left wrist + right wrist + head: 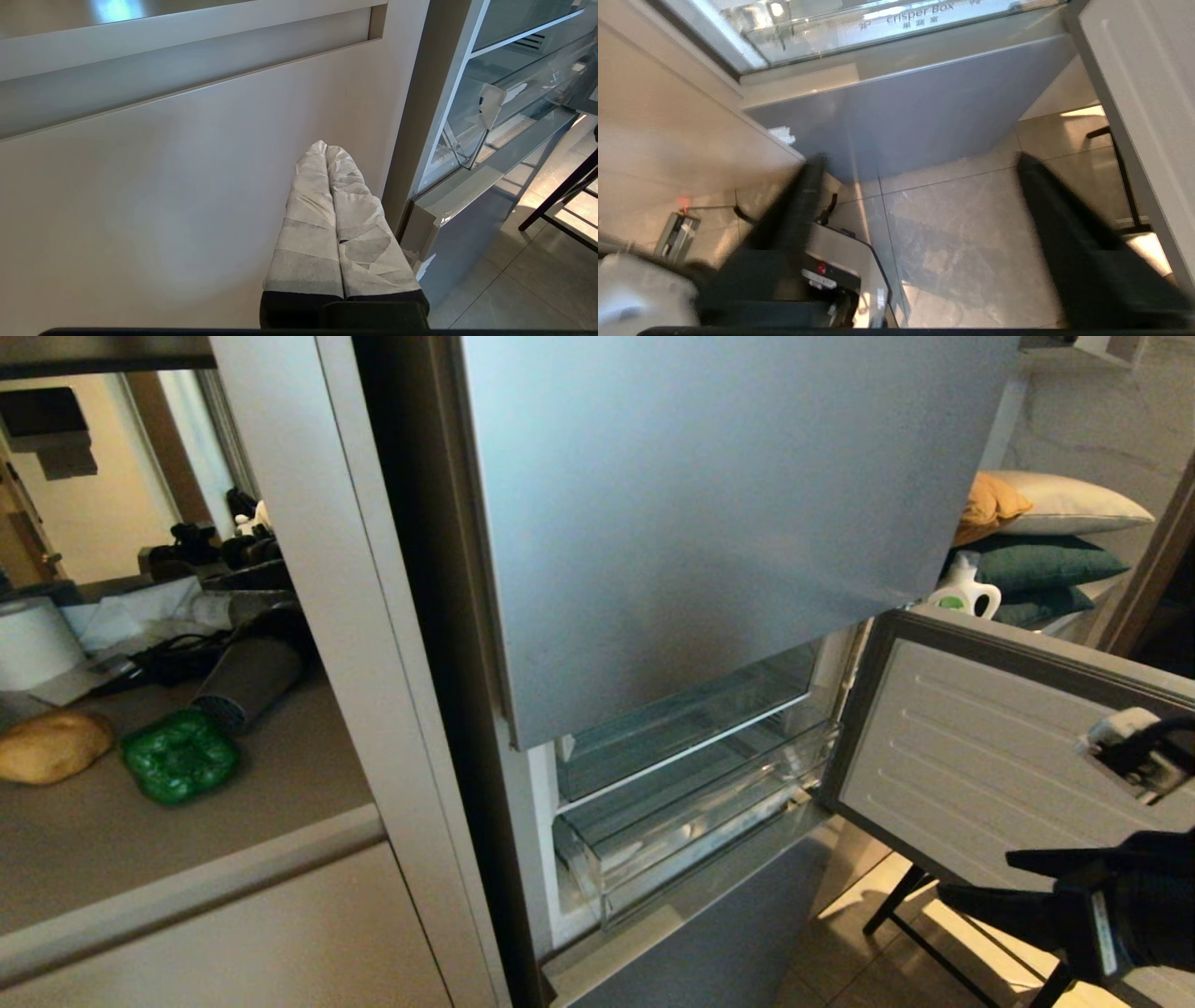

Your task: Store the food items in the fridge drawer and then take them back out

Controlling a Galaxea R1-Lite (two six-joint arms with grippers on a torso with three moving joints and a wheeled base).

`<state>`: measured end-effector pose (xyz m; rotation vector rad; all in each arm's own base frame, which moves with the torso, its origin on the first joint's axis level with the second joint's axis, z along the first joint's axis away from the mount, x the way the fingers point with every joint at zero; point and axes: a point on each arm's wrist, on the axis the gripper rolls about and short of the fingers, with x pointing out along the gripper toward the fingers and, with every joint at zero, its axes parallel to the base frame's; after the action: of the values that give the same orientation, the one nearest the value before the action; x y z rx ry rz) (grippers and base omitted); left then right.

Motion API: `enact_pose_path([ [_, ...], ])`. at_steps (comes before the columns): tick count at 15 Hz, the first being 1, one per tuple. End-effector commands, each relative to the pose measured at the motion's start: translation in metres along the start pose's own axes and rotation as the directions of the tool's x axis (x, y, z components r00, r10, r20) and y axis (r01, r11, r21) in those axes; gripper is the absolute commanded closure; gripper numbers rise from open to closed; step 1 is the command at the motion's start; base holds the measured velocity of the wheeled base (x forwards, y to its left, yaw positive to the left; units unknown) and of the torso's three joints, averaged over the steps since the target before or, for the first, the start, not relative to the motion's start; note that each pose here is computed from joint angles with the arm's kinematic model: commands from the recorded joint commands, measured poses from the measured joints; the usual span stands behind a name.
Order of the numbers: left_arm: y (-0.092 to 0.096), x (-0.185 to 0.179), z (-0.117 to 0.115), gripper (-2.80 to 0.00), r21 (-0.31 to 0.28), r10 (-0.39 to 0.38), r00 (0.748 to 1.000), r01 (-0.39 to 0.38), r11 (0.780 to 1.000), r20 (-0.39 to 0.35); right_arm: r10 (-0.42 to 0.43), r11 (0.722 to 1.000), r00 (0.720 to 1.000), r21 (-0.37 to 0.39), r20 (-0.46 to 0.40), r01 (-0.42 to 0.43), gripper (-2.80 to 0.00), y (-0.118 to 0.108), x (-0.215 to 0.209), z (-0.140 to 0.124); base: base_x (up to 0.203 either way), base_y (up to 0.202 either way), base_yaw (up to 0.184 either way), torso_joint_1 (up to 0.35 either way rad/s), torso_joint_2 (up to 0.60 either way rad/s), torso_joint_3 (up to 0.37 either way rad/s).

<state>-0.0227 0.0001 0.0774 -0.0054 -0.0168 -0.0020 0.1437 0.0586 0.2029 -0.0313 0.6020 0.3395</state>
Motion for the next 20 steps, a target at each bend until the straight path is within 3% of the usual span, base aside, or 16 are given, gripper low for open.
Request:
enact_pose_path([
  [1, 0.0, 0.0, -0.002, 0.0, -0.001, 0.0, 1.0, 0.0, 1.0, -0.006, -0.007, 1.0, 0.998, 0.009, -0.069, 0.007, 0.0, 0.0, 0.034, -0.001, 0.0, 0.0, 0.0, 0.0, 0.0, 0.0],
  [5, 0.0, 0.0, -0.002, 0.0, -0.001, 0.0, 1.0, 0.0, 1.0, -0.006, -0.024, 0.999, 0.993, 0.029, -0.116, 0.027, 0.0, -0.003, 0.099, 0.004, 0.0, 0.0, 0.0, 0.0, 0.0, 0.0],
  [13, 0.0, 0.0, -0.002, 0.0, -0.001, 0.0, 1.0, 0.0, 1.0, -0.006, -0.036, 0.999, 0.999, 0.04, -0.026, 0.037, 0.0, -0.022, 0.212, 0.037, 0.0, 0.0, 0.0, 0.0, 0.0, 0.0],
  [20, 0.0, 0.0, -0.002, 0.0, -0.001, 0.0, 1.0, 0.0, 1.0, -0.006, 0.078, 0.987, 0.997, -0.137, -0.015, -0.079, 0.0, -0.023, 0.233, 0.045, 0.0, 0.0, 0.0, 0.0, 0.0, 0.0],
])
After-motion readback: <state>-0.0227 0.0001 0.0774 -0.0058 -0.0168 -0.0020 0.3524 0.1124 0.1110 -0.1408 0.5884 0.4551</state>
